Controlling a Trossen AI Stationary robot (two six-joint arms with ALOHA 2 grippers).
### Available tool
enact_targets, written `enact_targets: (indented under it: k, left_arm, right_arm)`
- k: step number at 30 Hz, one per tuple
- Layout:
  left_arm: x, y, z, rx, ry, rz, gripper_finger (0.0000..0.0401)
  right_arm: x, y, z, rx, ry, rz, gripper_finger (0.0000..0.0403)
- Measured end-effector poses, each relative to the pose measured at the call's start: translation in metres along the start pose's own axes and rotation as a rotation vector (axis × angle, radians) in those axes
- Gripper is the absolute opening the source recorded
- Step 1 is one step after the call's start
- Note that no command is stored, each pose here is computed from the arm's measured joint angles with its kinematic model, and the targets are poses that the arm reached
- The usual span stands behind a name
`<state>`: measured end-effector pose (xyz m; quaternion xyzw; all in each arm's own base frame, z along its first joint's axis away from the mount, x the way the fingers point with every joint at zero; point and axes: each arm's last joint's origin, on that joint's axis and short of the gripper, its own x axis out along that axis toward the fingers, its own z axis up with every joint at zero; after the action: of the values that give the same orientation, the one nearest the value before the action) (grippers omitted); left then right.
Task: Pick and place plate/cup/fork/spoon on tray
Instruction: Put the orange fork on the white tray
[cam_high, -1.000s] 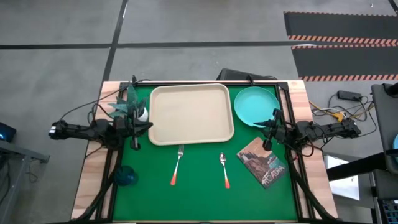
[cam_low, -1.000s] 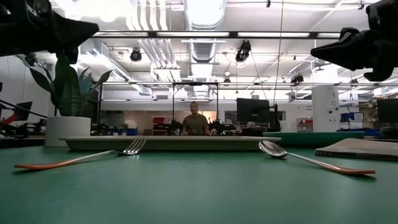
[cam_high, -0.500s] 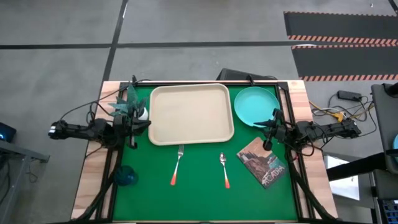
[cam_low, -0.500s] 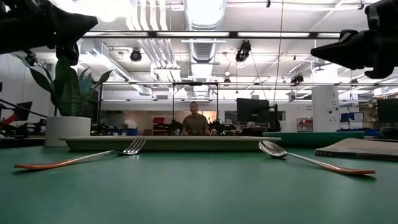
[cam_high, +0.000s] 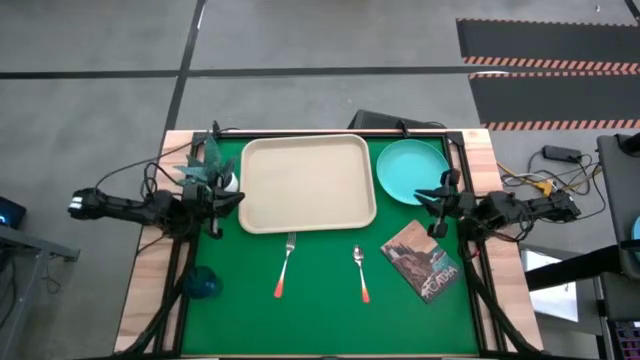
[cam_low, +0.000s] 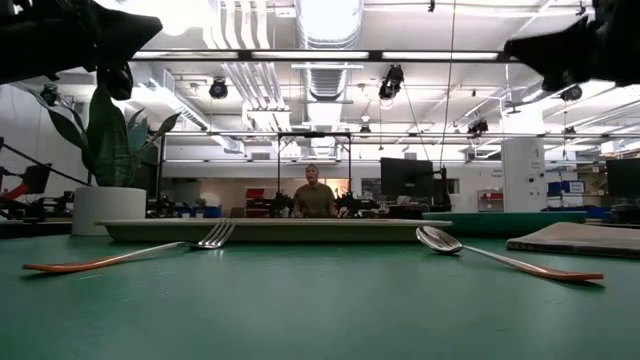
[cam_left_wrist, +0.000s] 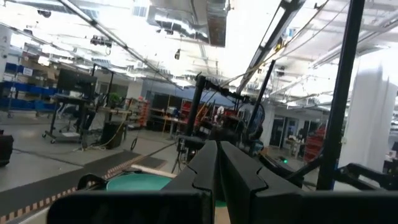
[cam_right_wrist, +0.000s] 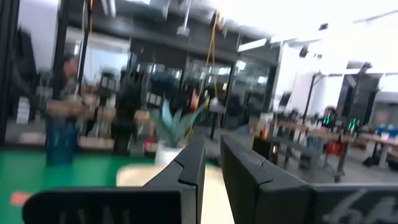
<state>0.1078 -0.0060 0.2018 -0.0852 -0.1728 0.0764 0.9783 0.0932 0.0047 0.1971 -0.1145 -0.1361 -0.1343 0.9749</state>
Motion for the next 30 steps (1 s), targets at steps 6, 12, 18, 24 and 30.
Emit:
enact_targets:
  k: [6,12,18,24,30]
  left_arm:
    - [0.017,-0.005,0.007,0.003,0.054,0.054,0.0004]
    - [0.039,-0.011,0.017,-0.040,0.092,0.106,0.0004]
    - [0.068,-0.022,0.022,-0.073,0.151,0.117,0.0004]
    - [0.105,-0.037,0.024,-0.100,0.300,0.174,0.0001]
    - [0.142,-0.054,0.033,-0.131,0.461,0.253,0.0000]
  right_arm:
    - [0.000,-0.005,0.015,-0.034,-0.085,-0.027,0.0043]
    - [0.000,-0.007,0.027,-0.099,-0.138,0.008,0.0043]
    - [0.000,-0.011,0.039,-0.113,-0.169,-0.007,0.0043]
    - [0.000,-0.013,0.045,-0.161,-0.185,-0.020,0.0043]
    - [0.000,-0.016,0.053,-0.172,-0.207,-0.032,0.0043]
